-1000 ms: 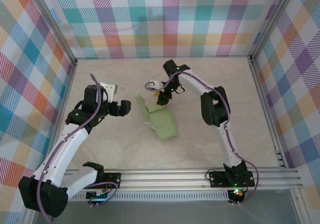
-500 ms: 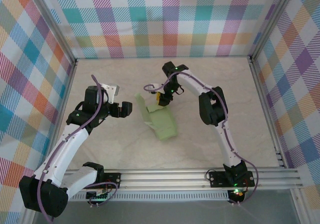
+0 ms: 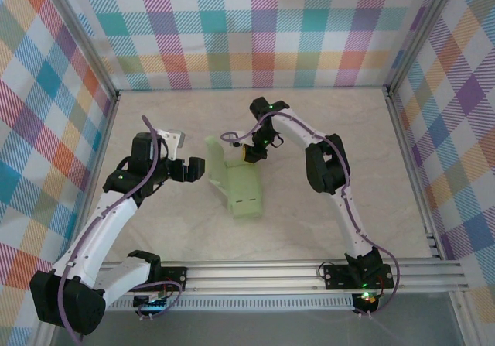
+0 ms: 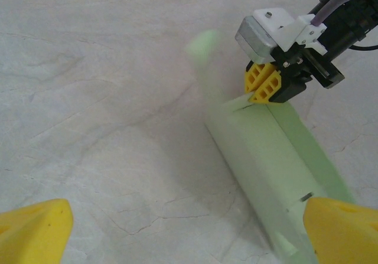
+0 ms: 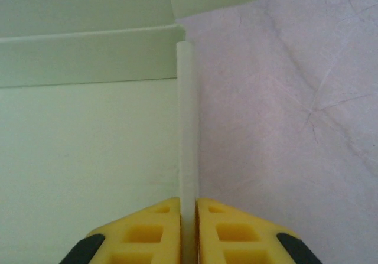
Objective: Fold the paper box
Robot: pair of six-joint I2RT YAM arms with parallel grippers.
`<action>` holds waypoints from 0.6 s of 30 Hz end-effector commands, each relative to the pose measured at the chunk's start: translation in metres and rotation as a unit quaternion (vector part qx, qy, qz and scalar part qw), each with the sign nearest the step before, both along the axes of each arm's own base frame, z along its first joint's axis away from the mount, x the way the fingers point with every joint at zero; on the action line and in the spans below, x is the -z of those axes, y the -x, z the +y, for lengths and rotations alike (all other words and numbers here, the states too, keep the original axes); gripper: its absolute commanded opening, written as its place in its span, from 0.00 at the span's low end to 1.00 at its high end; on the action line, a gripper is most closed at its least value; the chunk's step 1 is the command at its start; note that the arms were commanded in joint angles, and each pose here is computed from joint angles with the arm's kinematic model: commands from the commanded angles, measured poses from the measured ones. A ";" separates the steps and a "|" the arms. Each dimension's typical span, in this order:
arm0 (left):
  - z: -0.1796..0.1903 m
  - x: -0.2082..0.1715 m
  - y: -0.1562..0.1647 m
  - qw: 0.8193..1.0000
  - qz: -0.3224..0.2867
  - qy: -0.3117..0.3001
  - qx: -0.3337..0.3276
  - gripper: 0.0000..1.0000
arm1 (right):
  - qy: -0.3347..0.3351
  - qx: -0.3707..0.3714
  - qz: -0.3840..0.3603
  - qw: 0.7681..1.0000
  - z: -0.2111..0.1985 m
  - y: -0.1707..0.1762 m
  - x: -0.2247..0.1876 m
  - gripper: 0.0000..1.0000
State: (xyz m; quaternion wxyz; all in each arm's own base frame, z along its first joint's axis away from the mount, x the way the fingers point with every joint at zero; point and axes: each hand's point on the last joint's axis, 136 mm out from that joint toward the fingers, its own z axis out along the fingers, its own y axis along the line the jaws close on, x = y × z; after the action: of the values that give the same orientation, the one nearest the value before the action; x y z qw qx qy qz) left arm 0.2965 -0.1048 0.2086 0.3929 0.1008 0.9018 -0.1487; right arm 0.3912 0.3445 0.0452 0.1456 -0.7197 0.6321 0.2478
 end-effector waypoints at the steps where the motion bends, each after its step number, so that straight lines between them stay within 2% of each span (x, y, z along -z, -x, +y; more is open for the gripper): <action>1: -0.003 0.005 -0.003 1.000 0.004 0.009 0.004 1.00 | -0.012 0.003 -0.026 1.000 0.005 -0.004 -0.014 0.06; 7: 0.007 0.016 -0.012 0.999 0.001 0.009 -0.039 1.00 | -0.028 0.098 -0.105 0.989 0.000 -0.032 -0.031 0.00; 10: 0.013 0.020 -0.016 0.998 -0.003 0.013 -0.064 1.00 | -0.025 0.197 -0.135 0.971 -0.017 -0.048 -0.038 0.00; 13: 0.013 0.025 -0.021 0.997 0.002 0.023 -0.072 1.00 | -0.007 0.343 -0.155 0.926 -0.047 -0.063 -0.042 0.00; 15: 0.008 0.029 -0.023 0.997 0.010 0.032 -0.063 1.00 | 0.009 0.407 -0.140 0.902 -0.063 -0.057 -0.041 0.00; 18: -0.005 0.032 -0.025 0.999 0.005 0.047 -0.028 1.00 | 0.018 0.527 -0.116 0.842 -0.093 -0.049 -0.042 0.00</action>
State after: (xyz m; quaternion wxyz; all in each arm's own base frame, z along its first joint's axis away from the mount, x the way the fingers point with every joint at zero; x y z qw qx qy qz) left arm 0.3145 -0.1006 0.1746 0.3831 0.0489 0.9104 -0.1485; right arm 0.4215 0.2827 0.0629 0.2636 -0.4891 0.8279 0.0763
